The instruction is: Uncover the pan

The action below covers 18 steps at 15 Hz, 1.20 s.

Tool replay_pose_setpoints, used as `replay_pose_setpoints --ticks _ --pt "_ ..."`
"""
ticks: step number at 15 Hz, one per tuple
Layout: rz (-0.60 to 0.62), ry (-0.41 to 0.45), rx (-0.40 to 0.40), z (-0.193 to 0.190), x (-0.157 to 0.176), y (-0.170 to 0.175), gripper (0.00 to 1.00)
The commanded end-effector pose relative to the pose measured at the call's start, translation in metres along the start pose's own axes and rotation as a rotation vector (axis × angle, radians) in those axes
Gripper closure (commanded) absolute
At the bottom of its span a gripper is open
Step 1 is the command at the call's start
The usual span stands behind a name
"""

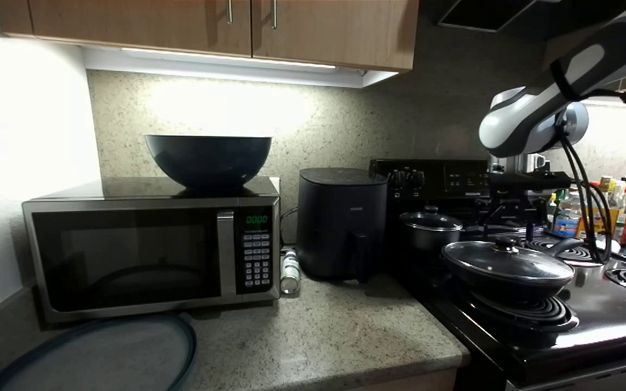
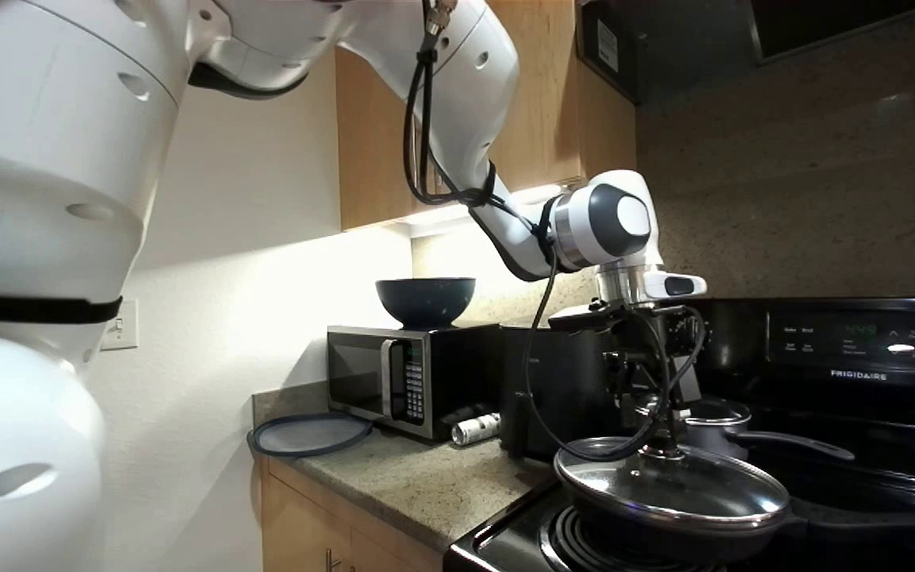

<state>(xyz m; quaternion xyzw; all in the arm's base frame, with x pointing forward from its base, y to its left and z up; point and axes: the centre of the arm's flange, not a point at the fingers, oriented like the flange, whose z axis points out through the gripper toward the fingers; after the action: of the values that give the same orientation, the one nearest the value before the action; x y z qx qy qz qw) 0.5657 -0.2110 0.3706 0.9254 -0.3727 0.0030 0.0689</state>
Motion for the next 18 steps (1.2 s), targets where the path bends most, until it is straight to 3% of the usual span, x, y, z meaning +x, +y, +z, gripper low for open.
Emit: replay_pose_setpoints --ticks 1,9,10,12,16,18 --pt "-0.011 0.008 -0.003 0.003 0.001 -0.001 0.0" --pt "-0.055 0.015 -0.006 0.016 0.008 0.0 0.0" --pt "-0.062 0.013 -0.004 0.018 0.01 0.0 0.25" --pt "-0.082 0.014 0.006 0.022 0.012 0.001 0.33" --pt "-0.115 0.044 0.025 0.019 0.015 0.002 0.6" --pt "-0.13 0.055 0.029 0.017 0.015 0.001 0.66"
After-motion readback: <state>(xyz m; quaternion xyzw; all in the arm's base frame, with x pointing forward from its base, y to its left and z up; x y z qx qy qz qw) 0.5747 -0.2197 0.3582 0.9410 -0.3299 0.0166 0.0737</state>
